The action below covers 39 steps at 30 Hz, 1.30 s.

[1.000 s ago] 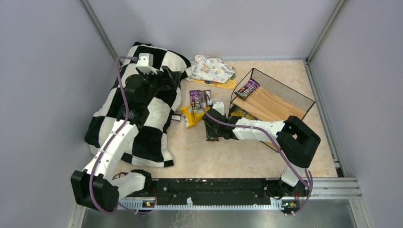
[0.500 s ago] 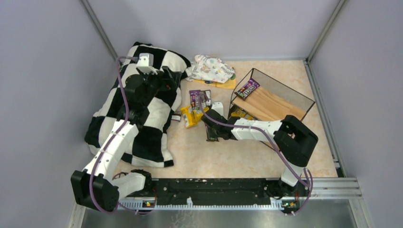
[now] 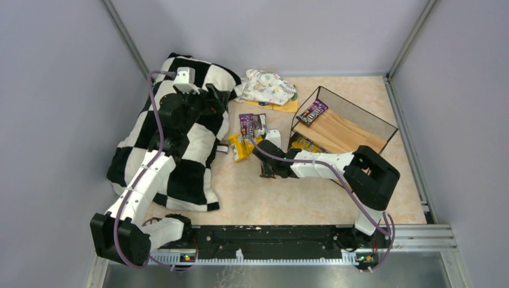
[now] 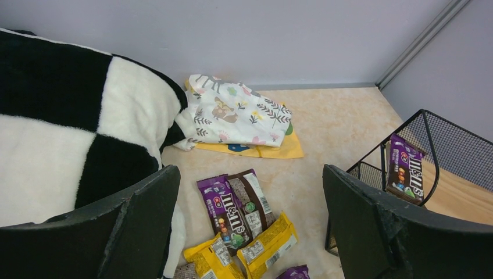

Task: Place and organize the candy bags onto the shelf

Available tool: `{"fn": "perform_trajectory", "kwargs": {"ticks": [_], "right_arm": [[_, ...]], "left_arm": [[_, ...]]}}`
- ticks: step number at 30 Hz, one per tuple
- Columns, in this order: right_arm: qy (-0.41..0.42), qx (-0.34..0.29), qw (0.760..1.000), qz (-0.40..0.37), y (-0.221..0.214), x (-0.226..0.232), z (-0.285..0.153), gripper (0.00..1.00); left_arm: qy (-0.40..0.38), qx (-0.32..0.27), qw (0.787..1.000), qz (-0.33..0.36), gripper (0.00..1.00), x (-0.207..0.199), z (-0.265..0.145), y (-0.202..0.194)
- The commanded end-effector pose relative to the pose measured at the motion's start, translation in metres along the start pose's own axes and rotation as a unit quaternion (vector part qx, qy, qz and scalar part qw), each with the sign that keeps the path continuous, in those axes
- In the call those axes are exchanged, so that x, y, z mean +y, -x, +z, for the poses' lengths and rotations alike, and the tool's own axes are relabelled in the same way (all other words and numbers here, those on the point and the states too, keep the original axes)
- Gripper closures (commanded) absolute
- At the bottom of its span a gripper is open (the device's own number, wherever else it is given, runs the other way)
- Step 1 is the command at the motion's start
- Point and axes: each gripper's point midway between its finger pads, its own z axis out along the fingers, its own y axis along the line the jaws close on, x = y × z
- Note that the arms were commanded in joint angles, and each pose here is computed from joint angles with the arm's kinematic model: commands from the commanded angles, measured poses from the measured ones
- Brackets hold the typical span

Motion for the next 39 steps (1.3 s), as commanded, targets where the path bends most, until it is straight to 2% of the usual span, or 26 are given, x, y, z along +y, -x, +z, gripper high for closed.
{"fn": "perform_trajectory", "kwargs": {"ticks": [1,5,9,14,18,21,24,26,29,31,39], "right_arm": [[-0.005,-0.021,1.000,-0.007,0.012,0.006,-0.003,1.00],[0.012,-0.037,0.999,-0.007,0.024,0.013,-0.020,1.00],[0.046,-0.069,0.997,-0.007,0.048,0.022,-0.059,1.00],[0.117,-0.133,0.984,0.007,0.091,0.024,-0.130,1.00],[0.174,-0.235,0.956,0.014,0.134,0.006,-0.214,1.00],[0.114,-0.308,0.943,0.052,0.163,-0.044,-0.261,1.00],[-0.004,-0.341,0.937,0.080,0.176,-0.101,-0.287,1.00],[-0.080,-0.342,0.933,0.075,0.180,-0.127,-0.291,1.00],[-0.177,-0.295,0.934,0.101,0.185,-0.165,-0.272,1.00],[-0.184,-0.268,0.939,0.116,0.184,-0.174,-0.256,1.00],[-0.205,-0.245,0.934,0.156,0.181,-0.183,-0.221,1.00]], "left_arm": [[-0.010,-0.027,1.000,0.004,0.02,-0.006,0.000,0.017],[-0.009,-0.029,1.000,0.004,0.02,-0.006,-0.001,0.018],[-0.009,-0.030,0.999,0.005,0.02,-0.006,-0.001,0.019],[-0.011,-0.032,0.999,0.004,0.02,-0.007,-0.003,0.021],[-0.012,-0.030,0.999,0.002,0.02,-0.007,-0.002,0.020],[-0.012,-0.029,1.000,-0.001,0.02,-0.007,-0.002,0.018],[-0.014,-0.028,1.000,-0.003,0.02,-0.008,-0.002,0.018],[-0.015,-0.027,1.000,-0.004,0.02,-0.008,-0.001,0.018],[-0.014,-0.025,1.000,-0.005,0.02,-0.008,-0.001,0.016],[-0.010,-0.024,1.000,-0.004,0.02,-0.006,0.000,0.014],[-0.014,-0.018,1.000,-0.007,0.02,-0.007,0.002,0.011]]}}
